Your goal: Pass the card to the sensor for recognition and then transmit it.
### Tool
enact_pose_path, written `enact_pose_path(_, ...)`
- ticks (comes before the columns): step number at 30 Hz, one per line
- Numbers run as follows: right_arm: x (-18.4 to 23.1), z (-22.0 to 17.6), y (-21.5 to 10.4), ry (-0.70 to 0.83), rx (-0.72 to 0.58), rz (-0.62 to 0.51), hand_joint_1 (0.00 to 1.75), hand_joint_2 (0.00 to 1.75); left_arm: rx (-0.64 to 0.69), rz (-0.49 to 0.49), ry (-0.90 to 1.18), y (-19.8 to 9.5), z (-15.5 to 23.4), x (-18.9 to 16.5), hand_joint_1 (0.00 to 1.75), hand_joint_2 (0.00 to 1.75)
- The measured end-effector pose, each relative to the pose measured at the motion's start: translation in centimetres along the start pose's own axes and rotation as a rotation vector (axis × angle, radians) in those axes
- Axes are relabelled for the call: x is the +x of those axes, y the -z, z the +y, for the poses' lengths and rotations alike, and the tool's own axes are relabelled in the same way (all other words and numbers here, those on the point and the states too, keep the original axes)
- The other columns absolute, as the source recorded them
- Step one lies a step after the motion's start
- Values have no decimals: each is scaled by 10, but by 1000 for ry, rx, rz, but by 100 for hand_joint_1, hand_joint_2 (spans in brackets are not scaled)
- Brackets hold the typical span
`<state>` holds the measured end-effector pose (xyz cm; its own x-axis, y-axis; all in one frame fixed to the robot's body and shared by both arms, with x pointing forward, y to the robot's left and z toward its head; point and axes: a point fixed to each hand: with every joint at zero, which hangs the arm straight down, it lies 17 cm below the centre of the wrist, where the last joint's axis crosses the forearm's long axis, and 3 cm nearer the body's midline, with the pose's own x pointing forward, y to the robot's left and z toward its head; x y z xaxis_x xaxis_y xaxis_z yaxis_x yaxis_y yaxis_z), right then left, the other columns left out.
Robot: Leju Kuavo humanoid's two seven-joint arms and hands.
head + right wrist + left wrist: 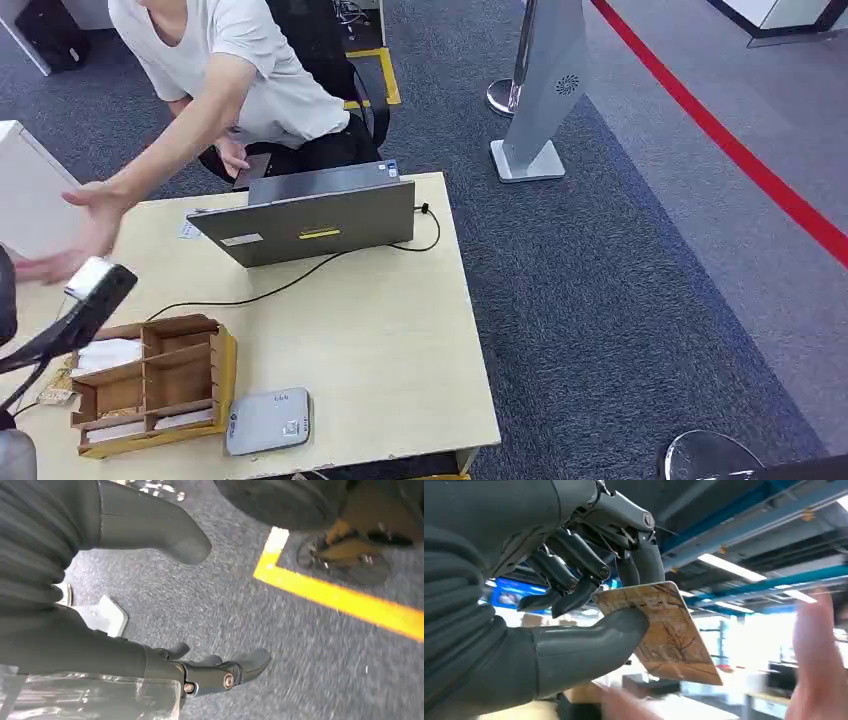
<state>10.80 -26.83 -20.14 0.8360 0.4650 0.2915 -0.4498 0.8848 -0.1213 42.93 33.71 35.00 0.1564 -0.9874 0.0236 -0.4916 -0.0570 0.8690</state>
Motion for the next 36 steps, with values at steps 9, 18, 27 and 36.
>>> enact_pose_path(9, -19, 11, 4, -12, 27, 38, 0, 175, -72, 125, 52, 26, -35, -45, 0, 175)
enact_pose_path(18, -25, 15, 5, 13, 33, 44, 0, 175, -123, 111, -43, 24, -49, -45, 0, 175)
enact_pose_path(27, -29, 11, 4, 142, 15, 66, 0, 175, -94, -2, -363, -25, -26, -29, 0, 175)
enact_pose_path(36, -36, 12, -6, 228, -10, 114, 0, 175, -4, 250, -822, -121, 6, -164, 0, 175)
